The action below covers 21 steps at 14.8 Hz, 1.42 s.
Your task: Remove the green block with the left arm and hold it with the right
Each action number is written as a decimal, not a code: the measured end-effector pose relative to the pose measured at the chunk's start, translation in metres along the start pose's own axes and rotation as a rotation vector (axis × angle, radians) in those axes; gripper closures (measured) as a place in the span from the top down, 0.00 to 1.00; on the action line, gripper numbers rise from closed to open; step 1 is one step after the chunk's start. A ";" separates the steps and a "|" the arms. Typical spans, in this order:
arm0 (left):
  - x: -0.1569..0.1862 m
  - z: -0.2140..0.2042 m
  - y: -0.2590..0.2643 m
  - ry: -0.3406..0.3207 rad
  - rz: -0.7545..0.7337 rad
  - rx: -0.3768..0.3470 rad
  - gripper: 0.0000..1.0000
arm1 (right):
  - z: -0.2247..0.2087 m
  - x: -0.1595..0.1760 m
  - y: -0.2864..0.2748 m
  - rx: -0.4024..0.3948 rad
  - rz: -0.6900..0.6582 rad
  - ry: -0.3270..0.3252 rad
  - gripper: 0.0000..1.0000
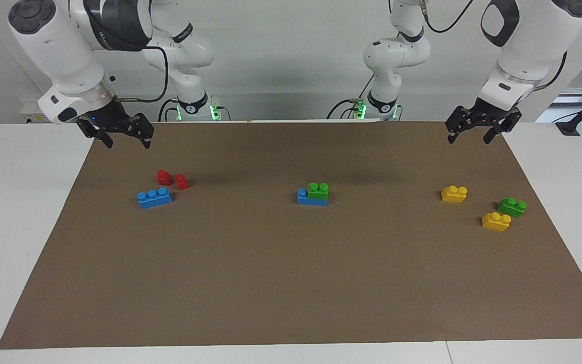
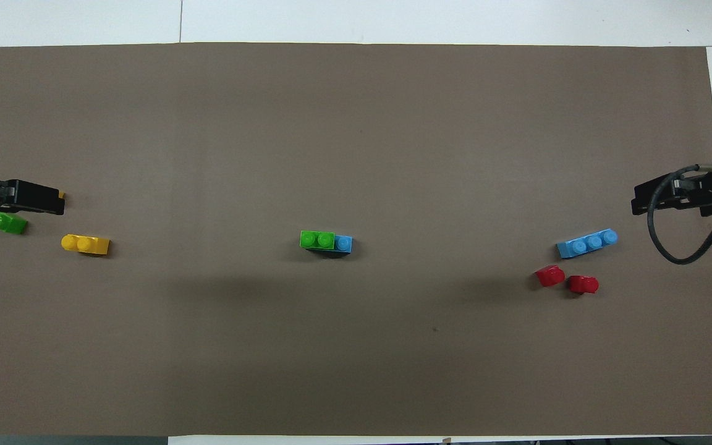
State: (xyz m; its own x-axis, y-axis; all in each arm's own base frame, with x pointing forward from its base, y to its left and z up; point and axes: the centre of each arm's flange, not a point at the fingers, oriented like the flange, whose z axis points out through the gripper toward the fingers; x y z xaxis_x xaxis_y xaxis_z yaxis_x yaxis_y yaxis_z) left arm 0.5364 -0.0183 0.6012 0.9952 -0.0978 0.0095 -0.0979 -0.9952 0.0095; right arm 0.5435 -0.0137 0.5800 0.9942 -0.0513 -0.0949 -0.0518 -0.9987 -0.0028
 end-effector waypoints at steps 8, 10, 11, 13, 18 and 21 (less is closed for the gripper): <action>0.000 0.000 0.000 0.000 0.000 0.000 1.00 | -0.001 0.001 0.000 0.000 0.000 0.011 1.00; 0.000 0.000 0.000 -0.001 0.000 0.000 1.00 | -0.001 0.001 0.000 0.000 0.000 0.013 1.00; 0.000 0.000 0.000 -0.001 0.000 0.000 1.00 | -0.002 0.002 0.000 0.000 0.000 0.017 1.00; 0.000 0.000 0.000 -0.004 0.001 0.000 1.00 | -0.004 0.005 0.000 0.001 0.003 0.044 1.00; -0.003 0.004 0.005 -0.029 -0.058 -0.002 1.00 | 0.007 0.021 -0.005 0.025 0.307 0.112 1.00; -0.004 0.006 0.028 -0.049 -0.168 -0.002 1.00 | 0.032 0.035 -0.021 0.097 0.580 0.058 1.00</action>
State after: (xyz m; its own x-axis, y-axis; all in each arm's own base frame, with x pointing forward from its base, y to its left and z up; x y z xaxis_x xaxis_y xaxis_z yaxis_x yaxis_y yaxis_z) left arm 0.5298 -0.0461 0.5950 0.9968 0.0691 -0.0409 0.0695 -0.9975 0.0085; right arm 0.5759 0.0058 0.5450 0.8041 -0.5921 -0.0533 -0.5945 -0.8020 -0.0580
